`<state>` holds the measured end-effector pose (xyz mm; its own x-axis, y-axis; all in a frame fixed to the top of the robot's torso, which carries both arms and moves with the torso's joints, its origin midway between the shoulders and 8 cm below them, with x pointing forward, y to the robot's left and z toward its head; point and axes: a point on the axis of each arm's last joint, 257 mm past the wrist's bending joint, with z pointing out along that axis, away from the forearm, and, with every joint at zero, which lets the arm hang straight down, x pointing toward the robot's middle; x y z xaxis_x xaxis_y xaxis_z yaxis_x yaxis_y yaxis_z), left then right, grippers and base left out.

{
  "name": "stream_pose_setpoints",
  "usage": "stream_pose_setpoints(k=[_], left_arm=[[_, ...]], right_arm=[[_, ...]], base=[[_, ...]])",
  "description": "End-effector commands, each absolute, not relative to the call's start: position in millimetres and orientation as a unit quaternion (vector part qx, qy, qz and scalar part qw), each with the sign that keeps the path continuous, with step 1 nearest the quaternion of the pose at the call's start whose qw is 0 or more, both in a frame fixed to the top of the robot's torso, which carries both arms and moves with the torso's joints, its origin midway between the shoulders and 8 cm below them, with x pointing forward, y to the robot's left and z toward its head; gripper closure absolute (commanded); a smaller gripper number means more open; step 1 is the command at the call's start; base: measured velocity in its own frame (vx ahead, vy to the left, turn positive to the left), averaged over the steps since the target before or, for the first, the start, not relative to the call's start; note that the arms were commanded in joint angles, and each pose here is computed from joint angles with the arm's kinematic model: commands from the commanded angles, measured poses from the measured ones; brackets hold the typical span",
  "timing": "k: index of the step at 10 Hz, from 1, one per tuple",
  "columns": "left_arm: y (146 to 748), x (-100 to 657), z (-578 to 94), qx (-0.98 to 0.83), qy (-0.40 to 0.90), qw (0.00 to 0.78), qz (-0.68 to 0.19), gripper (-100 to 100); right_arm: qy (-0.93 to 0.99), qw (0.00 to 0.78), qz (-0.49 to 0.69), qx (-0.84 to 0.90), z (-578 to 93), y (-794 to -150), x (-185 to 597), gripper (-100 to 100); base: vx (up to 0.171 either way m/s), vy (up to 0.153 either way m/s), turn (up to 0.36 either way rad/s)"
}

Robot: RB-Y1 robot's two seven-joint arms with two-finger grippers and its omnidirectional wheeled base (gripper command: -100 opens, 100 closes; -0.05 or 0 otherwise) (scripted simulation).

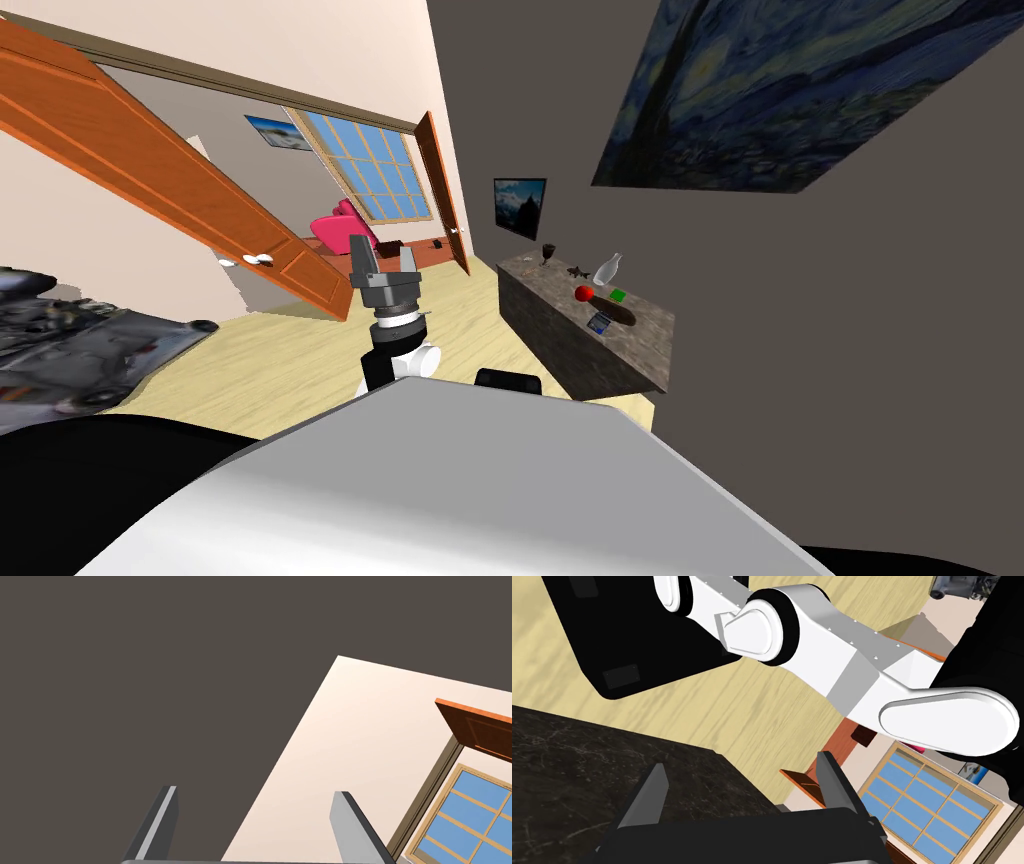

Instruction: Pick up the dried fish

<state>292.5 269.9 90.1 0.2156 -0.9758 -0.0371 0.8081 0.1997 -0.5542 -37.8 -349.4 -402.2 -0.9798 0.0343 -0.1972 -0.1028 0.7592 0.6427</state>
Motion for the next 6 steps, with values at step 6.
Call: stream_pose_setpoints(k=[6], left_arm=[[269.9, 292.5, 90.1, -0.215, 0.195, 0.749, -0.595, 0]], right_arm=[[0.974, 0.02, 0.219, -0.054, -375.0, -492.2, -69.6, -100]], base=[[0.1, -0.061, 0.223]])
